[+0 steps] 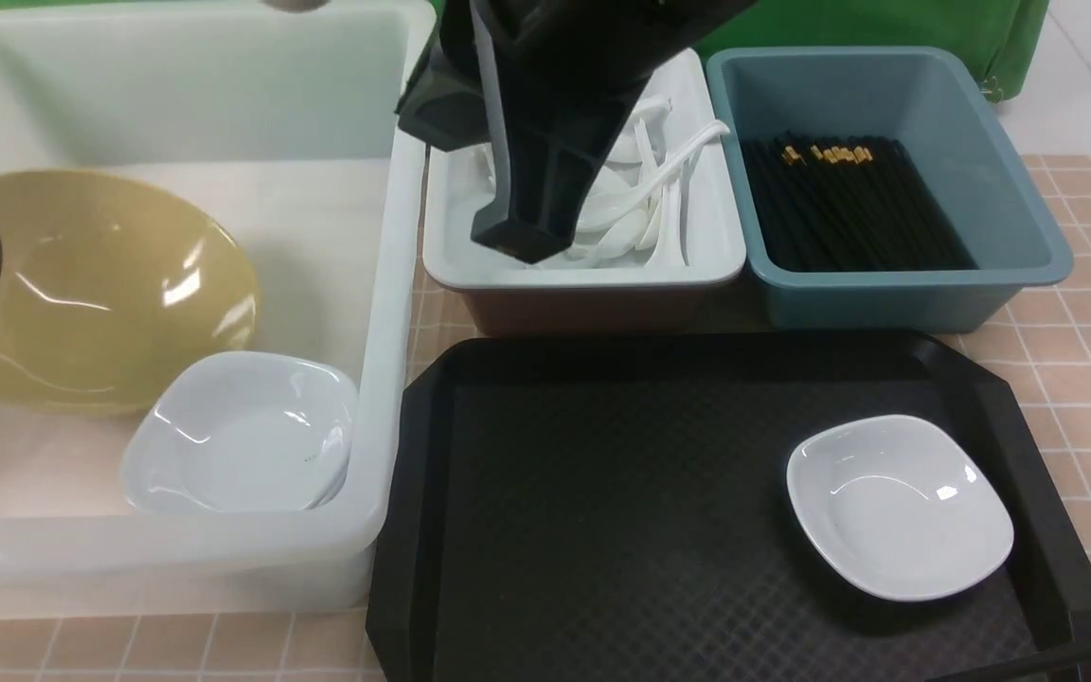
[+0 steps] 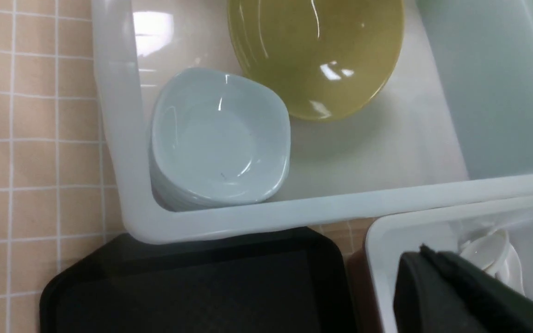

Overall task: On brown table put chopsticks spoon bowls plates into blue grey white boxes.
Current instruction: 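Place the tan bowl onto the bowl stack in the left bin with the left gripper, then grasp the small white bowl on the black tray by its rim with the left gripper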

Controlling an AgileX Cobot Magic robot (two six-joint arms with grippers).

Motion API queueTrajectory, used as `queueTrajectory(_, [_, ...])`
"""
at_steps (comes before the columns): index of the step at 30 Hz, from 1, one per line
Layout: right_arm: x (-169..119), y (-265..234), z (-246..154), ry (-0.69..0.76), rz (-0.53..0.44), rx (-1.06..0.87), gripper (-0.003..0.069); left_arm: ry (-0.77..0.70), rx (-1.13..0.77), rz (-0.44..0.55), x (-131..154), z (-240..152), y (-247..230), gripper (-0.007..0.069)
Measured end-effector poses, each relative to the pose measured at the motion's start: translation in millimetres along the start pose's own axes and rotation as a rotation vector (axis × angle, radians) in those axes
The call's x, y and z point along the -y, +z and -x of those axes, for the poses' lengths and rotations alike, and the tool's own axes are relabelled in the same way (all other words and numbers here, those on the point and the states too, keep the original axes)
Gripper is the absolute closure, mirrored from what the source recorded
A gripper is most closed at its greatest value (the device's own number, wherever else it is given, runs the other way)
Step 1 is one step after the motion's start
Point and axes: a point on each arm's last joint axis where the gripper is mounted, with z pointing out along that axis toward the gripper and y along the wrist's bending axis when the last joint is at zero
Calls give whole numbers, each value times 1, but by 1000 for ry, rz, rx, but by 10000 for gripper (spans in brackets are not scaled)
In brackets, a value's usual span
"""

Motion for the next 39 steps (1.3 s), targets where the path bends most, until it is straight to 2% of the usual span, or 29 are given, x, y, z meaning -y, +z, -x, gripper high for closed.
queueTrajectory(1, [0,1,0,0,1,-2,622,1,-1,1,0,0,0,446])
queueTrajectory(2, [0,1,-1,1,0,-12,622,18,-20,3,0,2,-2,370])
queueTrajectory(7, [1,1,-5,4,1,-41,621,62,-51,7,7,16,-22,193])
queueTrajectory(9, [6,0,-9,30,-7,-52,619,71,-35,10,14,27,-39,152])
queueTrajectory(11, [16,0,-17,89,-24,-75,618,66,-15,14,23,36,-59,148])
queueTrajectory(14, [28,-1,-30,149,-36,-126,616,81,-13,21,41,43,-82,171])
queueTrajectory(16, [43,-4,-45,224,-61,-169,615,164,-47,9,73,44,-93,262])
queueTrajectory(20, [66,-3,-75,357,-109,-234,613,386,-112,-95,150,33,-79,480])
queueTrajectory(21, [71,-1,-84,381,-111,-255,612,447,-127,-126,168,28,-73,524])
queueTrajectory(22, [70,-1,-85,390,-114,-260,612,462,-133,-135,172,27,-71,535])
queueTrajectory(23, [75,6,-103,449,-116,-310,612,578,-156,-193,205,16,-61,587])
queueTrajectory(24, [76,9,-113,477,-115,-340,612,662,-173,-237,229,6,-55,608])
queueTrajectory(26, [75,16,-137,538,-103,-411,611,855,-203,-326,274,-16,-36,624])
queueTrajectory(29, [64,18,-168,598,-78,-499,608,1064,-220,-436,334,-54,-11,624])
queueTrajectory(30, [62,17,-172,605,-76,-508,608,1072,-219,-441,338,-56,-9,624])
queueTrajectory(32, [52,8,-188,654,-83,-532,606,1127,-197,-491,378,-82,8,620])
queueTrajectory(35, [38,-11,-204,705,-116,-535,603,1133,-183,-524,415,-109,24,613])
queueTrajectory(39, [15,-42,-219,740,-165,-514,601,1126,-237,-554,448,-143,48,543])
